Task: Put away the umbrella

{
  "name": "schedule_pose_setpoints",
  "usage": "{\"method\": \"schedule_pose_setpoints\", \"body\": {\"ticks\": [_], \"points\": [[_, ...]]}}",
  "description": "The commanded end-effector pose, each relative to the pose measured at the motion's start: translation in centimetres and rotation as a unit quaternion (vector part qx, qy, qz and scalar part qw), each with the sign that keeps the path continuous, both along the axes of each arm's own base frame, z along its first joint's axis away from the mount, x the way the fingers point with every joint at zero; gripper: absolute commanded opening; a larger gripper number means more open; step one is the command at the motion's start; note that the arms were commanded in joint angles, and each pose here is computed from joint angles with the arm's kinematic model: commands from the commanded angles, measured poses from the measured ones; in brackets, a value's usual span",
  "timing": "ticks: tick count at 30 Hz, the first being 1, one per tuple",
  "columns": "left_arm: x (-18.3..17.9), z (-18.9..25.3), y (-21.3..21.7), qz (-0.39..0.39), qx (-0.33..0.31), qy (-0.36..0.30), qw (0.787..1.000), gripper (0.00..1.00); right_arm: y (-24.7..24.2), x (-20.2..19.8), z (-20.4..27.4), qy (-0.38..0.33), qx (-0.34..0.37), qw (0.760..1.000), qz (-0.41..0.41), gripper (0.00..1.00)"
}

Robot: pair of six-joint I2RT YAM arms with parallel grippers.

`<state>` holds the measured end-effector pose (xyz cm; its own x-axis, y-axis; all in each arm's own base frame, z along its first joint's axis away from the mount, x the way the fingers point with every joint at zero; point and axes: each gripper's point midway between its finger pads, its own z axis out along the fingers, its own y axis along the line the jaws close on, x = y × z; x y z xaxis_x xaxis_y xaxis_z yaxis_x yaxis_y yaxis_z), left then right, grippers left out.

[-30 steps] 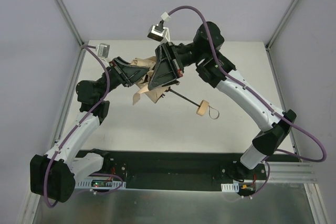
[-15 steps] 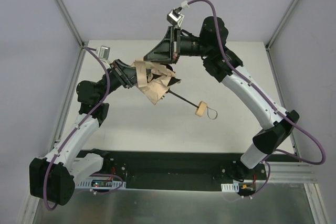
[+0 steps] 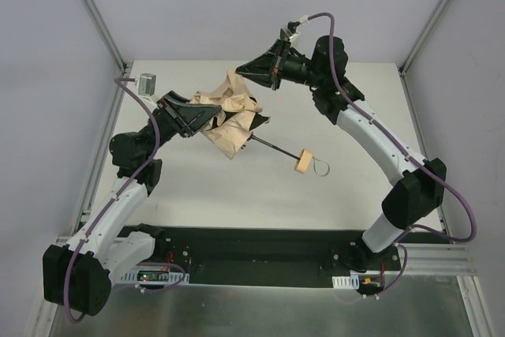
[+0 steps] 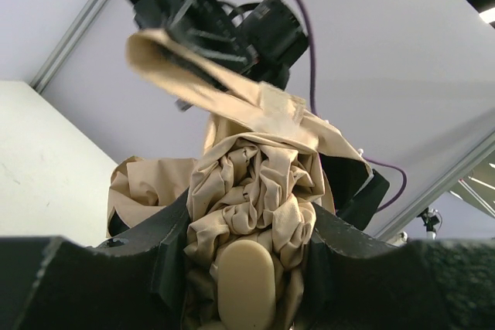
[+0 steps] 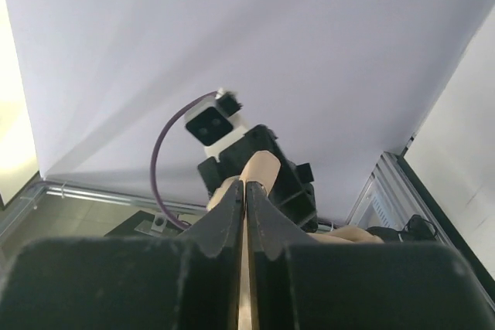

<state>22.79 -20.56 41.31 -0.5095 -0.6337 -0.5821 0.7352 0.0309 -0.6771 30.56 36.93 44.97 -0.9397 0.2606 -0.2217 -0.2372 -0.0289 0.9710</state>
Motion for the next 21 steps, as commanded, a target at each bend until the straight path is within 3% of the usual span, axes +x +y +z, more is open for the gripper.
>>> {"method": "schedule_pose_setpoints", "body": {"ticks": [1,10,17,21], "points": [[-2.4,4.9,1.1,0.015,-0.048,-0.094,0.994,0.0,-1.2,-1.0,1.4,-0.032,0.018,0.999,-0.016,0.05],[-1.5,8.8,2.6,0.08,-0.076,-0.124,0.986,0.0,-1.1,-2.6,-2.9,-0.028,-0.055,0.998,0.012,0.07],[0.1,12.8,3.7,0.124,-0.091,-0.119,0.981,0.0,-2.1,-5.2,-4.6,-0.088,-0.104,0.987,0.086,0.33],[1.1,14.0,4.6,0.13,-0.133,-0.081,0.979,0.0,-4.8,-5.3,-2.9,-0.156,-0.106,0.978,0.087,0.56]]}}
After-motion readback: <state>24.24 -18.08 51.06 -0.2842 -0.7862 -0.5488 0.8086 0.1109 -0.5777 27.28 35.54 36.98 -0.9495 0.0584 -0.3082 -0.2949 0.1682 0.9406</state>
